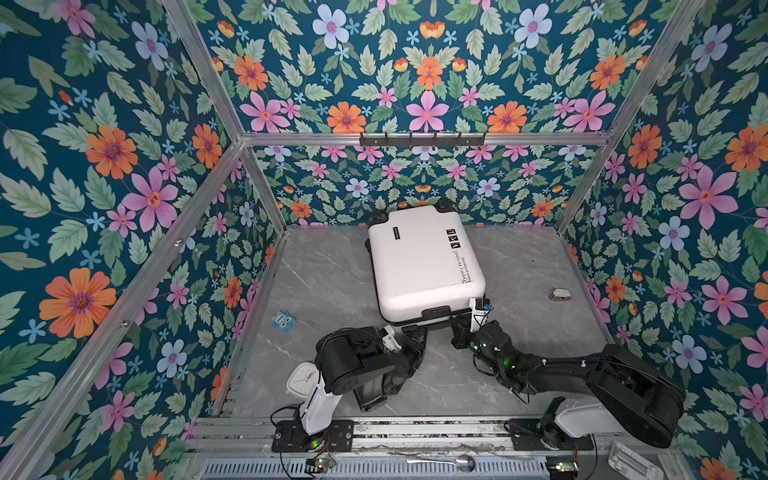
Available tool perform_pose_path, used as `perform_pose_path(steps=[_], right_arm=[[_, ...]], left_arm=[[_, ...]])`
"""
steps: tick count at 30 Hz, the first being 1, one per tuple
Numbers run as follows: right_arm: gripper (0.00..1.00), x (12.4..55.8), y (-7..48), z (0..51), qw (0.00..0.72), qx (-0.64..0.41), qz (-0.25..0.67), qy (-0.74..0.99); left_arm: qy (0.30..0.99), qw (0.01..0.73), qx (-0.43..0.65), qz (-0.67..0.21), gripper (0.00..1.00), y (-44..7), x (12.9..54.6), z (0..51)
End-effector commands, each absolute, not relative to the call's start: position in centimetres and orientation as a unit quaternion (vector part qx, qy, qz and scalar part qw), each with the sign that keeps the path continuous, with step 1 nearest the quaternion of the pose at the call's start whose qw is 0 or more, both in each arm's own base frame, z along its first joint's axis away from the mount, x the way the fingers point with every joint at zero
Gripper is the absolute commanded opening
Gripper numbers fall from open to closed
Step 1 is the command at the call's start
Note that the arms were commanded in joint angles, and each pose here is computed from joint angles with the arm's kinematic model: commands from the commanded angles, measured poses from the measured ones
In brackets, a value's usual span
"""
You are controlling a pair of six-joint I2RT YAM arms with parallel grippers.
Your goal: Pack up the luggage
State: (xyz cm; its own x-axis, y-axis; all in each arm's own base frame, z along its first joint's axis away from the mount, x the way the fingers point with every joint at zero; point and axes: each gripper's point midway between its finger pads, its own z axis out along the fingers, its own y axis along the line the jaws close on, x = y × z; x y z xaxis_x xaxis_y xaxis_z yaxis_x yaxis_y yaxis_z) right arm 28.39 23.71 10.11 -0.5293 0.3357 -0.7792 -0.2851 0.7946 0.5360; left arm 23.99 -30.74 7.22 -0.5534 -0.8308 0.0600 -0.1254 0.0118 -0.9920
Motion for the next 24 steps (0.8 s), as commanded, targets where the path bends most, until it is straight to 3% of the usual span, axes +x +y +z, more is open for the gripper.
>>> perform_pose_path(steps=[1, 24], right_arm=[[0.01, 29.0, 23.9, 10.9, 0.498, 0.027, 0.328, 0.802], [0.00, 29.4, 17.9, 9.2, 0.523, 0.084, 0.250, 0.810]], left_arm=[[0.646, 0.296, -0.370, -0.599, 0.28, -30.4, 23.9, 7.3], [0.644, 0.300, -0.386, -0.589, 0.24, -29.3, 23.9, 6.8]])
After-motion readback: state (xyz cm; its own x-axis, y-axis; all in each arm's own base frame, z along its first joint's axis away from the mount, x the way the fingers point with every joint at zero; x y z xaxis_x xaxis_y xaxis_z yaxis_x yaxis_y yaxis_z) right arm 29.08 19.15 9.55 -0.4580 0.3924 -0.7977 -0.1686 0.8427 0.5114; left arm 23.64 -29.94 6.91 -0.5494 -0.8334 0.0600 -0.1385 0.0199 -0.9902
